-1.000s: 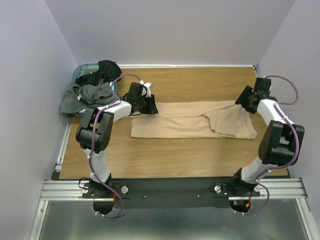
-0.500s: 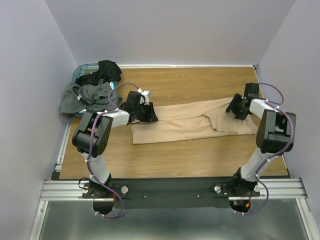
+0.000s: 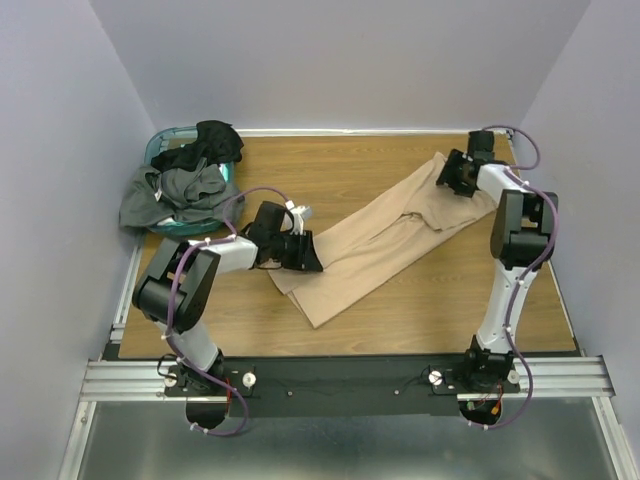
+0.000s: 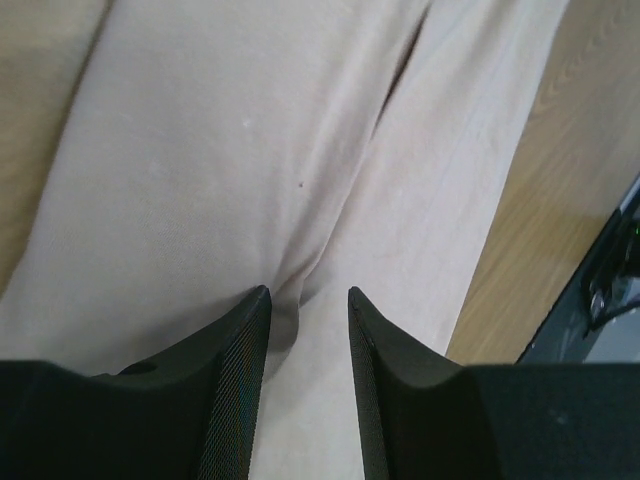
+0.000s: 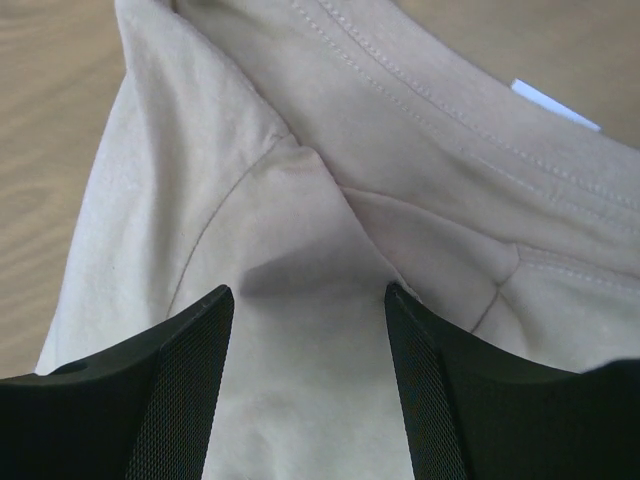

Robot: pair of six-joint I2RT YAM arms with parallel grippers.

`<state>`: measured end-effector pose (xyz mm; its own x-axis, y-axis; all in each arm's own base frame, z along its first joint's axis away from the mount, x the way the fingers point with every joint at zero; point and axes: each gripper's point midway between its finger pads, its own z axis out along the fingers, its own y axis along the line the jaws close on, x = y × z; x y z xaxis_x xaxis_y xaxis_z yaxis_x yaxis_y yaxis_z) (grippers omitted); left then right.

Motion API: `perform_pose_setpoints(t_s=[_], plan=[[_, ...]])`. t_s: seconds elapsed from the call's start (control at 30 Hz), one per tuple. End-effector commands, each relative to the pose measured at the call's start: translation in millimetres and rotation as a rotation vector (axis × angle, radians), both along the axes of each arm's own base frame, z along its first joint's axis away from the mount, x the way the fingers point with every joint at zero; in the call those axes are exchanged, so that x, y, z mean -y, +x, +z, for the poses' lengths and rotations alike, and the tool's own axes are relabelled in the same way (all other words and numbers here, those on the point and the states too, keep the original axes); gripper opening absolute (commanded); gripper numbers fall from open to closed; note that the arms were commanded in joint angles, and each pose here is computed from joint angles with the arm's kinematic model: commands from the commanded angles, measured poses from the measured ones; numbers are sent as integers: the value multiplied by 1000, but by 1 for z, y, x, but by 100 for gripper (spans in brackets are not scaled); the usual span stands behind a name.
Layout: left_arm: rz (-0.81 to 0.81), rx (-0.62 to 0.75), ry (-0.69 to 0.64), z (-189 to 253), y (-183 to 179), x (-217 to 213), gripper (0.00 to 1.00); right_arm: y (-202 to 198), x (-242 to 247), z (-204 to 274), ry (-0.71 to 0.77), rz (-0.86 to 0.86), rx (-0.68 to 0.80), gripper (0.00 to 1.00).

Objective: Fold and stack the t-shirts
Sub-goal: Fold the tshirt

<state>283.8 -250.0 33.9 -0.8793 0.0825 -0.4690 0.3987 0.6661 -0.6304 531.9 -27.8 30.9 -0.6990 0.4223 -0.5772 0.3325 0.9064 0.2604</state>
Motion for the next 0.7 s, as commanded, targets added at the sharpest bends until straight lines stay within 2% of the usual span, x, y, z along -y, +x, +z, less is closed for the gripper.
perform_pose_setpoints(t_s=[0.0, 0.2, 0.3, 0.53, 0.67], plan=[[-79, -67, 14, 3, -38, -3, 45, 7, -39, -42, -42, 87, -98, 70], [-86, 48, 12, 47, -27, -3, 47, 35, -81, -11, -4, 144, -10, 70], [-79, 80, 33, 55, -21, -6, 48, 39, -95, 10, 1, 186, 31, 71], [-66, 16, 146, 20, -28, -21, 48, 20, -96, 76, -15, 192, 124, 72], [-83, 0, 151, 13, -35, -21, 49, -10, -103, 72, 29, 208, 84, 72]])
